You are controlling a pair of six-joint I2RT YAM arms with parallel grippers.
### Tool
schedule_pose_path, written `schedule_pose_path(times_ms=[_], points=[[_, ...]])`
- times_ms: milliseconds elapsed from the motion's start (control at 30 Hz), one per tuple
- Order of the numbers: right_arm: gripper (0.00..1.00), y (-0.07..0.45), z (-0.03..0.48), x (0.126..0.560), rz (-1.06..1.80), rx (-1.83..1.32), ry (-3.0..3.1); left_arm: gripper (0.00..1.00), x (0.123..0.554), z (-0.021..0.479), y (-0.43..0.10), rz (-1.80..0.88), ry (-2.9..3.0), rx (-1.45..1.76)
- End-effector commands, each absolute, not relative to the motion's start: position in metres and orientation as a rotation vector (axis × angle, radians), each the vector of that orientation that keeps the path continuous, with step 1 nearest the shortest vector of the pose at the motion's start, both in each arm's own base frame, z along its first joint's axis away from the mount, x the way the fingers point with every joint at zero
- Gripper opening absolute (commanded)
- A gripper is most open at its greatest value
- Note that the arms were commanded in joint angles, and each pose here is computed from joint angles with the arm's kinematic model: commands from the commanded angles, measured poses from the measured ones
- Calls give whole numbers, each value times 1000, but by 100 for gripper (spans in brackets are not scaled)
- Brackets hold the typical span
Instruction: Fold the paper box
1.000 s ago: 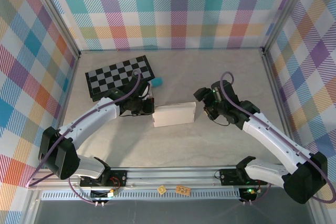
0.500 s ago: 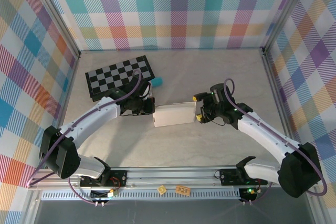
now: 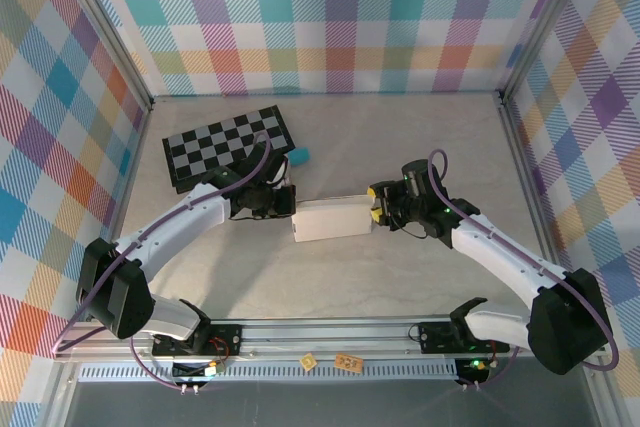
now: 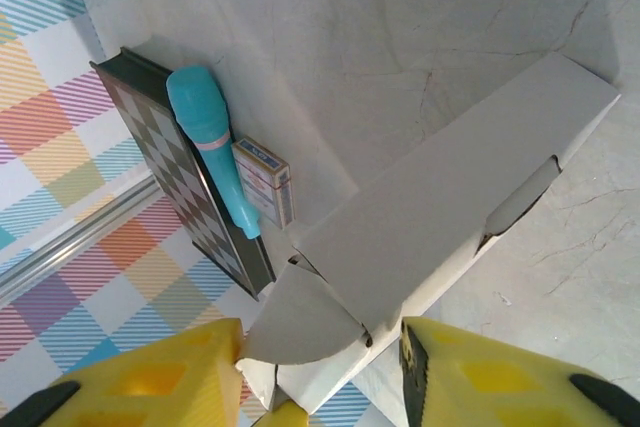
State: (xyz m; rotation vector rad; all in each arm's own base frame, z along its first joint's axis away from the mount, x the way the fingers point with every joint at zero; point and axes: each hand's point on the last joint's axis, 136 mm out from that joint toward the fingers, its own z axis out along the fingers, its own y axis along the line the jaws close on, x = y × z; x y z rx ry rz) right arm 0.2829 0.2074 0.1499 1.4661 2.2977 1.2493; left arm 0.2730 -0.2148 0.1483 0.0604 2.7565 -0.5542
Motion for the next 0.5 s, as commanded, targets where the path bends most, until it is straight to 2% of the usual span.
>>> schedule_pose_path(times_ms=[0, 367, 467], points=[[41, 198, 126, 274, 1140, 1487, 2359, 0, 245, 113, -200, -421, 2932, 62], [32, 189, 101, 255, 1039, 1468, 2452, 0, 244, 113, -200, -422, 2934, 56], [37, 189, 96, 250, 1028, 1477, 2475, 0, 245, 113, -200, -420, 2934, 58]])
